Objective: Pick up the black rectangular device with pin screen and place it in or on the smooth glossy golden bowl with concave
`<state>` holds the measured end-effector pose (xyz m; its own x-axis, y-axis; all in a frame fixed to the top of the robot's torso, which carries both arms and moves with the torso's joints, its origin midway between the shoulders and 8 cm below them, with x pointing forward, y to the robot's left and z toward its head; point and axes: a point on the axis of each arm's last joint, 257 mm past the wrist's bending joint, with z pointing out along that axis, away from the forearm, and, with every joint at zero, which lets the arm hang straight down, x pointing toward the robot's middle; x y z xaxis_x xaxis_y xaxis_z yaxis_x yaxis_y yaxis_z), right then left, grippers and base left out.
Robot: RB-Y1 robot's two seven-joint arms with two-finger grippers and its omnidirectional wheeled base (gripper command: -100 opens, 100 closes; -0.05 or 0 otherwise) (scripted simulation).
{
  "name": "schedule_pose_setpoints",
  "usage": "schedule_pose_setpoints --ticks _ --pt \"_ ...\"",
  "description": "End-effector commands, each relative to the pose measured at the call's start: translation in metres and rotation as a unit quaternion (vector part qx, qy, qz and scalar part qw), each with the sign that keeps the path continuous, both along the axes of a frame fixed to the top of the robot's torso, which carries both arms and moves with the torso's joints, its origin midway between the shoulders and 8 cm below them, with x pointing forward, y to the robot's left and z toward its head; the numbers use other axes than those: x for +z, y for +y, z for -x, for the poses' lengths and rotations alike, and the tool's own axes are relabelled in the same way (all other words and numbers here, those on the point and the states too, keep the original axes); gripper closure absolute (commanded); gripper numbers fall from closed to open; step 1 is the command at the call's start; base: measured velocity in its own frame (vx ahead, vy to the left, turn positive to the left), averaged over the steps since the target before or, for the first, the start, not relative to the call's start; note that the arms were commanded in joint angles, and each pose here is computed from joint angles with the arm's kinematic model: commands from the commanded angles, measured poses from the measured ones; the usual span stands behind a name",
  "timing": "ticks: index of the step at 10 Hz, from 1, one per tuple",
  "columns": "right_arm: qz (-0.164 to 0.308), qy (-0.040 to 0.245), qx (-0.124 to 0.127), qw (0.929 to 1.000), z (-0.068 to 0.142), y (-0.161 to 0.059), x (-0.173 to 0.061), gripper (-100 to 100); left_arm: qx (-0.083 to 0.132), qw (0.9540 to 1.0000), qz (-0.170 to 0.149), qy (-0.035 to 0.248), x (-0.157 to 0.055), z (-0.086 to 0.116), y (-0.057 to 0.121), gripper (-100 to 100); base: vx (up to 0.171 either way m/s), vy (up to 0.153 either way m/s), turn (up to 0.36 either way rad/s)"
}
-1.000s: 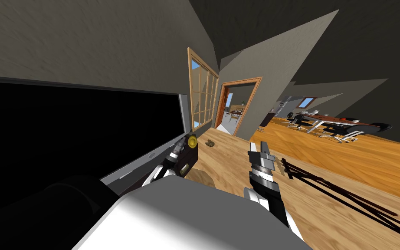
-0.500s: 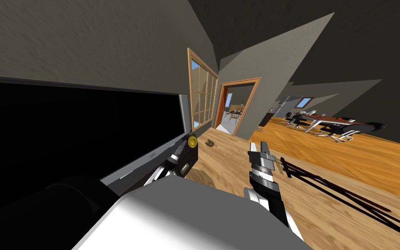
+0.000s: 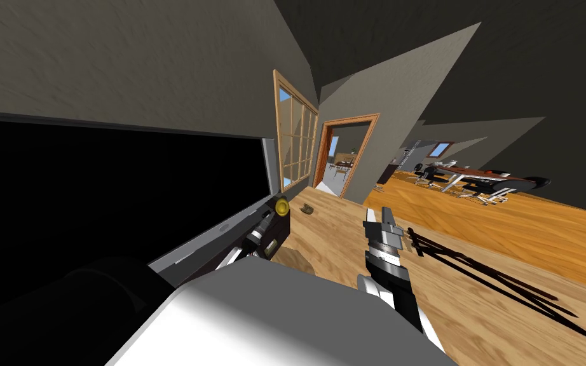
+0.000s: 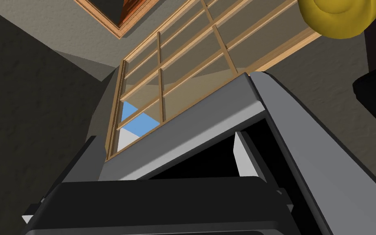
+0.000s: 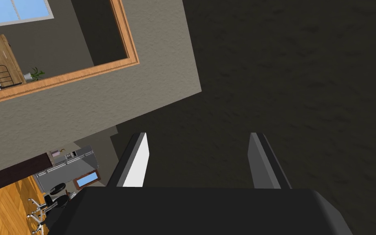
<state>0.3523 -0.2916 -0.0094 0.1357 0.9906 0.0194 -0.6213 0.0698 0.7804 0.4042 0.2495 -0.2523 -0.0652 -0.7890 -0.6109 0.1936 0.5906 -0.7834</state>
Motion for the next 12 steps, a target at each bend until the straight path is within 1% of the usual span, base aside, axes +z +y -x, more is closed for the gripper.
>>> schedule_pose_setpoints --ticks 1,2,3,4,5,6,7,8,10,11,12 --pt "0.000 0.000 0.000 1.0000 0.000 0.000 0.000 0 0.001 0.9999 -0.004 0.010 -0.012 0.000 0.000 -100 -0.008 0.016 0.004" --pt "0.000 0.000 0.000 1.0000 0.000 0.000 0.000 0 0.001 0.9994 -0.023 0.025 -0.028 0.001 0.000 -100 -0.010 0.017 -0.036" --pt "0.000 0.000 0.000 1.0000 0.000 0.000 0.000 0 0.002 0.9992 -0.023 0.031 -0.034 0.002 0.001 -100 -0.007 0.020 -0.028" --pt "0.000 0.000 0.000 1.0000 0.000 0.000 0.000 0 0.001 0.9979 -0.043 0.048 -0.052 0.004 0.003 -100 -0.013 0.031 -0.053" --pt "0.000 0.000 0.000 1.0000 0.000 0.000 0.000 0 0.001 0.9978 -0.043 0.051 -0.055 0.004 0.003 -100 -0.012 0.031 -0.028" --pt "0.000 0.000 0.000 1.0000 0.000 0.000 0.000 0 -0.001 0.9961 -0.065 0.060 -0.066 0.005 0.005 -100 -0.007 0.034 -0.052" --pt "0.000 0.000 0.000 1.0000 0.000 0.000 0.000 0 0.000 0.9955 -0.065 0.068 -0.074 0.007 0.006 -100 -0.009 0.030 -0.028" --pt "0.000 0.000 0.000 1.0000 0.000 0.000 0.000 0 -0.002 0.9927 -0.087 0.084 -0.091 0.009 0.010 -100 -0.010 0.035 -0.053" --pt "0.000 0.000 0.000 1.0000 0.000 0.000 0.000 0 -0.009 0.9857 -0.134 0.102 -0.114 0.010 0.018 -100 -0.016 0.067 -0.116" --pt "0.000 0.000 0.000 1.0000 0.000 0.000 0.000 0 -0.008 0.9849 -0.134 0.110 -0.121 0.013 0.019 -100 -0.003 0.059 -0.025" --pt "0.000 0.000 0.000 1.0000 0.000 0.000 0.000 0 -0.012 0.9802 -0.158 0.119 -0.133 0.015 0.025 -100 0.006 0.042 -0.049"
